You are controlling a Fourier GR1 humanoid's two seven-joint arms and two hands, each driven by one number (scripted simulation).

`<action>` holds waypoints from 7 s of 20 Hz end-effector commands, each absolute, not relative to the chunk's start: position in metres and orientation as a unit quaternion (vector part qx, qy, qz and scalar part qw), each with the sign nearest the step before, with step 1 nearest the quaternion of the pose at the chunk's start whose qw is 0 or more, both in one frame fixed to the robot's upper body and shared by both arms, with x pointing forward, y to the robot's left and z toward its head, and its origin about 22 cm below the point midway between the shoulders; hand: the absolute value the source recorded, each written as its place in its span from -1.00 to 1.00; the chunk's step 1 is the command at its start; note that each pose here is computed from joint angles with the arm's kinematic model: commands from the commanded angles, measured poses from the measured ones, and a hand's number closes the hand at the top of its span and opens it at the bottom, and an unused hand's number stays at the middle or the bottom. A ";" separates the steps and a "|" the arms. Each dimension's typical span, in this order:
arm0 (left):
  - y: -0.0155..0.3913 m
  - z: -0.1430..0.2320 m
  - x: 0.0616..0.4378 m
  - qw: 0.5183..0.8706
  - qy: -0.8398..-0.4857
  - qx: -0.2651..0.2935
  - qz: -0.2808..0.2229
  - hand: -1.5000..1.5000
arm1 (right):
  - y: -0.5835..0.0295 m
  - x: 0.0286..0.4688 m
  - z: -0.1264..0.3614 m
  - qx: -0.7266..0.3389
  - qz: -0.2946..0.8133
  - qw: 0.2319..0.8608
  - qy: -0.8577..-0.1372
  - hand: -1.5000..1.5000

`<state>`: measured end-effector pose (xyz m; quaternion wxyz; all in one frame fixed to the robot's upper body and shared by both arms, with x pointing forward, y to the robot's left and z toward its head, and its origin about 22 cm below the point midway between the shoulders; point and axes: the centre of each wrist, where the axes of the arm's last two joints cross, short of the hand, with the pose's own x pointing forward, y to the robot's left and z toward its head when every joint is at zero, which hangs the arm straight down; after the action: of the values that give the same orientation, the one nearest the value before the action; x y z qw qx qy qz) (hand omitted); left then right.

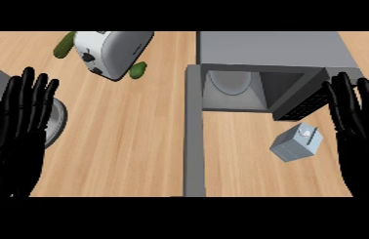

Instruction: Pick up the milk, place it into the microwave and close the microwave

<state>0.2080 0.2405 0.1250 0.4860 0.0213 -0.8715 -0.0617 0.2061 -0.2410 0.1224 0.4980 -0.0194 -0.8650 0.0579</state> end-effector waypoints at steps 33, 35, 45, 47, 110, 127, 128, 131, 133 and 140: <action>0.259 0.124 0.166 0.556 -0.830 -0.035 -0.032 -1.00 | -0.302 0.227 0.038 -0.140 -0.073 0.612 -0.775 -1.00; 0.248 0.128 0.160 0.553 -0.832 -0.032 -0.025 -1.00 | -0.291 0.210 0.003 -0.141 -0.074 0.621 -0.767 -1.00; 0.253 0.131 0.142 0.553 -0.832 -0.031 -0.018 -1.00 | -0.316 0.194 -0.053 -0.160 -0.087 0.632 -0.753 -1.00; 0.257 0.130 0.144 0.555 -0.831 -0.026 -0.020 -1.00 | -0.334 0.173 -0.067 -0.153 -0.094 0.624 -0.760 -1.00; 0.295 0.105 0.130 0.578 -0.815 -0.023 -0.018 -1.00 | -0.169 0.307 -0.053 -0.097 0.064 0.572 -0.812 1.00; 0.299 0.109 0.149 0.564 -0.825 -0.034 -0.026 -1.00 | -0.214 0.421 0.010 -0.277 0.091 0.587 -0.755 1.00; 0.294 0.108 0.143 0.572 -0.819 -0.034 -0.027 -1.00 | -0.232 0.422 0.013 -0.292 0.062 0.587 -0.753 1.00; 0.293 0.113 0.138 0.576 -0.816 -0.030 -0.039 -1.00 | -0.233 0.424 0.015 -0.357 0.054 0.560 -0.745 1.00; 0.297 0.111 0.142 0.570 -0.820 -0.027 -0.043 -1.00 | -0.223 0.426 0.014 -0.389 0.065 0.529 -0.751 1.00; 0.293 0.107 0.157 0.578 -0.814 -0.021 -0.048 -1.00 | -0.210 0.432 0.017 -0.374 0.178 0.544 -0.729 -1.00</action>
<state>0.1505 0.2968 0.1102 0.5752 -0.0229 -0.8165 -0.0437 0.4299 -0.2206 0.0174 0.5390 -0.3773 -0.7396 0.1418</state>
